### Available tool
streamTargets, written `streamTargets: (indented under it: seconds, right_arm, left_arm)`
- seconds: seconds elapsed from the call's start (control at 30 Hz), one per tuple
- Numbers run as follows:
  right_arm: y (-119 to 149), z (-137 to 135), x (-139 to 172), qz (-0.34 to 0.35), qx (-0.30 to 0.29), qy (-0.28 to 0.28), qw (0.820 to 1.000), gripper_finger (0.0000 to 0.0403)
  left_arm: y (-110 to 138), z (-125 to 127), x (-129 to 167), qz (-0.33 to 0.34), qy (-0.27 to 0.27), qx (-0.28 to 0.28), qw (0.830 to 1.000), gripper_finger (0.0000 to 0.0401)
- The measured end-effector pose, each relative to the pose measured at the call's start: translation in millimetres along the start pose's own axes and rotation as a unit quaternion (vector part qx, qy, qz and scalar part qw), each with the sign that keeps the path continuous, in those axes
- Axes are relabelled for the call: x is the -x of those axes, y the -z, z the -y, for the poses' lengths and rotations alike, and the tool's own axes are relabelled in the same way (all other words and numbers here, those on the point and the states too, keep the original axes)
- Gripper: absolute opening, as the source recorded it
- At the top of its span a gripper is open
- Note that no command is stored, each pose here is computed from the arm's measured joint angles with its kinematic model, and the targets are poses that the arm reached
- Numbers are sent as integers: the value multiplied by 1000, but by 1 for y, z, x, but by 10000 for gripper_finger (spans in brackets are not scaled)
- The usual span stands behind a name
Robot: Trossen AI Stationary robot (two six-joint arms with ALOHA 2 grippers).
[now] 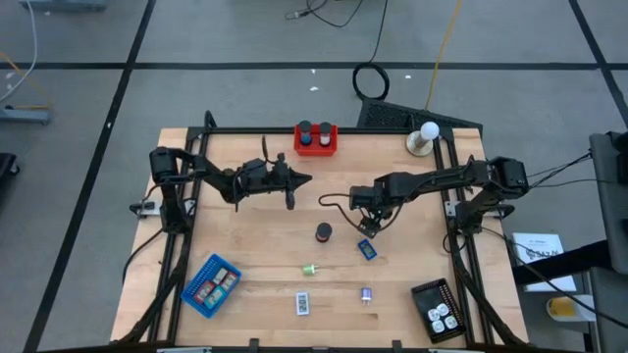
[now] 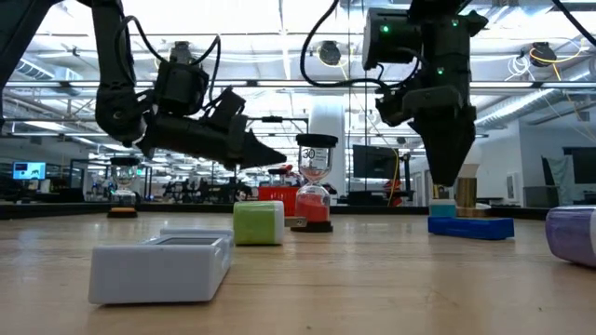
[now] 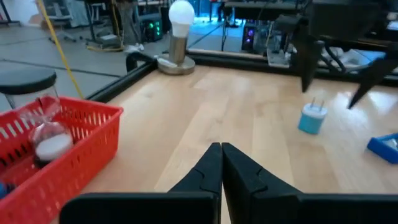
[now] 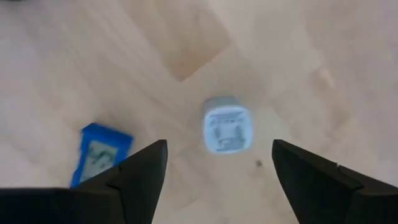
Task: Pick & Place Office items
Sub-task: Put the light blue charger adapter into the black bin
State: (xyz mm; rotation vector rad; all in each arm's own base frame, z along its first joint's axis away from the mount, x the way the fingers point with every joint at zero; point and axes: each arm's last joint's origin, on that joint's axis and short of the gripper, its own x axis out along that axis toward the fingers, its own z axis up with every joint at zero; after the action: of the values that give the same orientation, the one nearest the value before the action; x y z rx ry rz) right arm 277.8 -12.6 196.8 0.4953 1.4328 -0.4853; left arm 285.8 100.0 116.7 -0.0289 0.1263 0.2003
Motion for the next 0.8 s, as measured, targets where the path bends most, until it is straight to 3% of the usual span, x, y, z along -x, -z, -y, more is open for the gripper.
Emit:
streamTargets:
  seconds: [0.33,0.8]
  right_arm:
    - [4,5,-26,35,44,-3,998,264]
    - [6,7,-42,50,22,-40,998,142]
  left_arm:
    - [0,10,-1,1,16,-14,1000,13]
    - [0,10,-1,1,8,-16,1000,4]
